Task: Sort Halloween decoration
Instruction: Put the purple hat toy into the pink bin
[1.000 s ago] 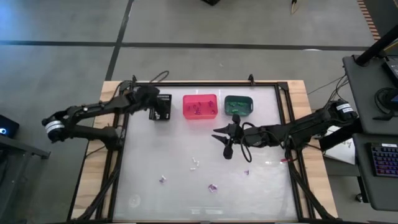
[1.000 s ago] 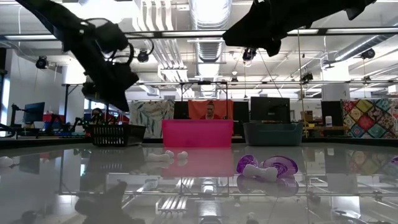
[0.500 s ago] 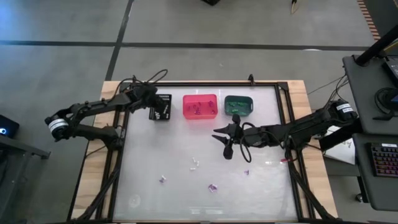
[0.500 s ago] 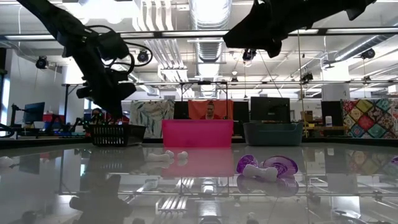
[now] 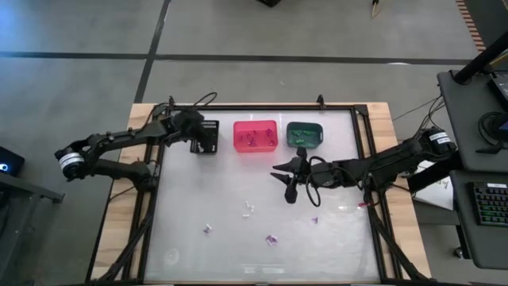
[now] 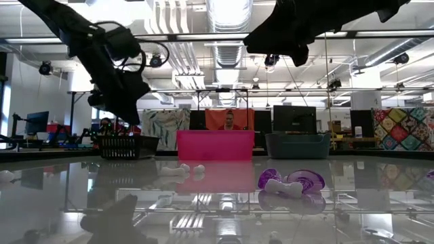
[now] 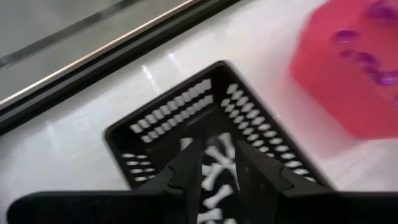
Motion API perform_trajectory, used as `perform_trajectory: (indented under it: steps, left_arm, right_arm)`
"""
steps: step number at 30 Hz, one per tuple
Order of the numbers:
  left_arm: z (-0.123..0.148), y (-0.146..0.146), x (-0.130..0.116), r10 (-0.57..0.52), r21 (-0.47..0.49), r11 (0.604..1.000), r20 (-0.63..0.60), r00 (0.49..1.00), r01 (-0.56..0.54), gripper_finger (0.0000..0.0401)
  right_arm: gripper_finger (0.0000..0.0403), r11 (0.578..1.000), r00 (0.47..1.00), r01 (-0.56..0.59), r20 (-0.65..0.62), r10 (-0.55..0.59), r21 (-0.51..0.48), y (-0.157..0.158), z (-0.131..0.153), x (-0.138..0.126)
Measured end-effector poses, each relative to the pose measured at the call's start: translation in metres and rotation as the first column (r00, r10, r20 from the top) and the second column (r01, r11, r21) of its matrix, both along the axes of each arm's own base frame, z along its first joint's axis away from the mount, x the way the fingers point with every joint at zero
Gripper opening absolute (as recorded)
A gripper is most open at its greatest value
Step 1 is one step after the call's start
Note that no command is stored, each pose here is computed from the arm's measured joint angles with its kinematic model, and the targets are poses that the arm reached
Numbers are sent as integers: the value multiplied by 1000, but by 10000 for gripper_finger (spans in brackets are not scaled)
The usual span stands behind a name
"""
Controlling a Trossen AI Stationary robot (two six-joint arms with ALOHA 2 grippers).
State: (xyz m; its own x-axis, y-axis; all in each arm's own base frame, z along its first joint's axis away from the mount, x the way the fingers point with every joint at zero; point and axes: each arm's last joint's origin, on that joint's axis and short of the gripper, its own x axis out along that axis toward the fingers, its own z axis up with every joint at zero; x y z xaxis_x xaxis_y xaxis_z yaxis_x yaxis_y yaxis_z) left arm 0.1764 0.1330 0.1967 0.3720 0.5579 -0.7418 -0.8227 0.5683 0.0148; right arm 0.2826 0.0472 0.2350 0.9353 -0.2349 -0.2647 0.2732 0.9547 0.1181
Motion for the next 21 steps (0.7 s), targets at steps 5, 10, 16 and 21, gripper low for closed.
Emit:
perform_trajectory:
  steps: [5,10,16,21]
  left_arm:
    - [12,-22,10,-98,38,995,74,992,95,79]
    - [30,-50,23,-243,120,967,187,952,223,79]
    - [45,-84,32,-376,214,921,266,887,326,79]
    - [52,-108,32,-420,280,896,274,865,346,79]
  right_arm:
    - [105,995,999,-9,-45,13,98,-1,5,3]
    - [104,979,981,16,-192,23,201,0,15,9]
    - [94,935,909,81,-410,72,345,7,16,23]
    - [85,908,742,214,-665,90,361,11,6,33]
